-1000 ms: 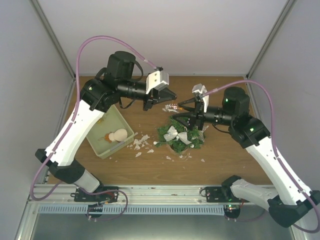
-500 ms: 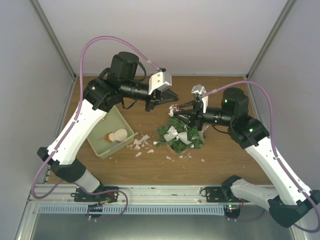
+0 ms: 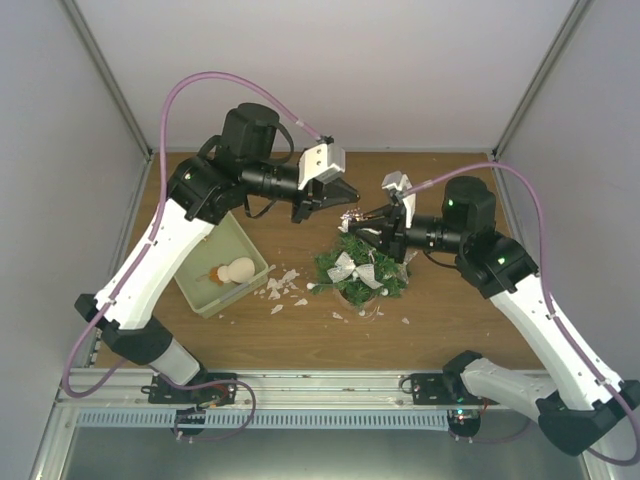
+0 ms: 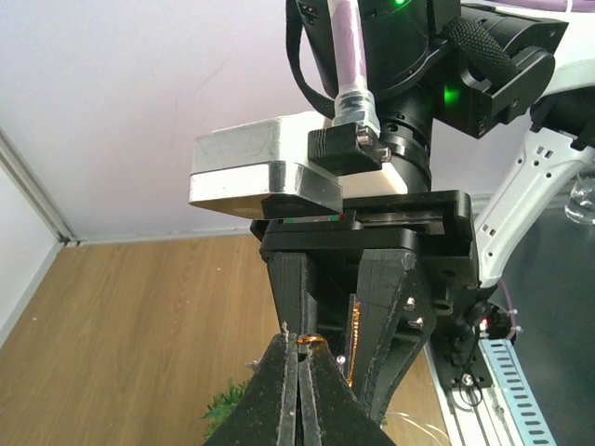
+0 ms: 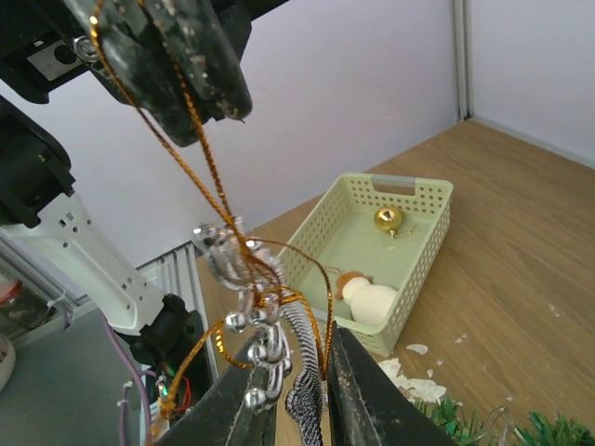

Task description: Decorate the small christmas tree

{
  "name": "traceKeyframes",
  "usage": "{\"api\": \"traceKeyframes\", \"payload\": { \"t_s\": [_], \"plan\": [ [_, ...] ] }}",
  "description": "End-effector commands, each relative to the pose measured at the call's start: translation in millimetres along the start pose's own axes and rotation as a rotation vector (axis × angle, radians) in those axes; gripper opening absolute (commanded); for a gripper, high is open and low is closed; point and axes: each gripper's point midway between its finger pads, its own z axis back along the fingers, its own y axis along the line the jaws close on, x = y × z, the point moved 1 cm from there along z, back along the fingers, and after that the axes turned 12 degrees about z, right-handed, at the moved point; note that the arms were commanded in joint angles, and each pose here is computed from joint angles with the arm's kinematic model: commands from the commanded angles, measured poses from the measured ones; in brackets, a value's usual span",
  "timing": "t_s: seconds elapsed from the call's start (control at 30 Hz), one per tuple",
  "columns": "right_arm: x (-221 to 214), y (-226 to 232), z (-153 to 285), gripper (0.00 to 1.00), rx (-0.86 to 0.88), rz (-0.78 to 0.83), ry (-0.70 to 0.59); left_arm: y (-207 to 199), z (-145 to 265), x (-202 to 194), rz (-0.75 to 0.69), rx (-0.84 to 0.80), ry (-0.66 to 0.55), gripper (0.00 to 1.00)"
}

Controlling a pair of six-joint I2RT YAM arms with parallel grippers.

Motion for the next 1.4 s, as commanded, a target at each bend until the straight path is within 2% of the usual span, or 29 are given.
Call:
{"api": "traceKeyframes", "payload": {
  "t_s": [0.0,0.2,0.43,0.67,0.9,1.03,1.3,1.37],
  "plan": [
    [6,14,10,0.18,0.024,0.018,-0.012,-4,-5,2,-0.009,-0.018,-0.005,0.00],
    [-1,30,26,0.17,0.037,-0.021,0.032,-3,-12,-24,0.006,0.005,0.052,0.00],
    [-29,40,39,0.13,0.018,-0.130,0.148,6,-22,-69,0.022,0.063,0.143,0.00],
    [-29,43,46,0.10,0.004,-0.162,0.157,7,-32,-66,0.038,0.040,0.147,0.00],
    [-31,38,50,0.39,-0.053,-0.149,0.154,3,-22,-42,0.000,0.058,0.111,0.00],
    [-27,36,50,0.44,-0.062,-0.133,0.141,-2,-21,-41,0.002,0.042,0.106,0.00],
    [-21,32,46,0.45,-0.065,-0.117,0.096,-8,-23,-30,-0.004,0.014,0.086,0.00],
    [-24,29,43,0.49,-0.073,-0.104,0.100,-11,-23,-27,-0.010,0.004,0.080,0.00]
  ]
}}
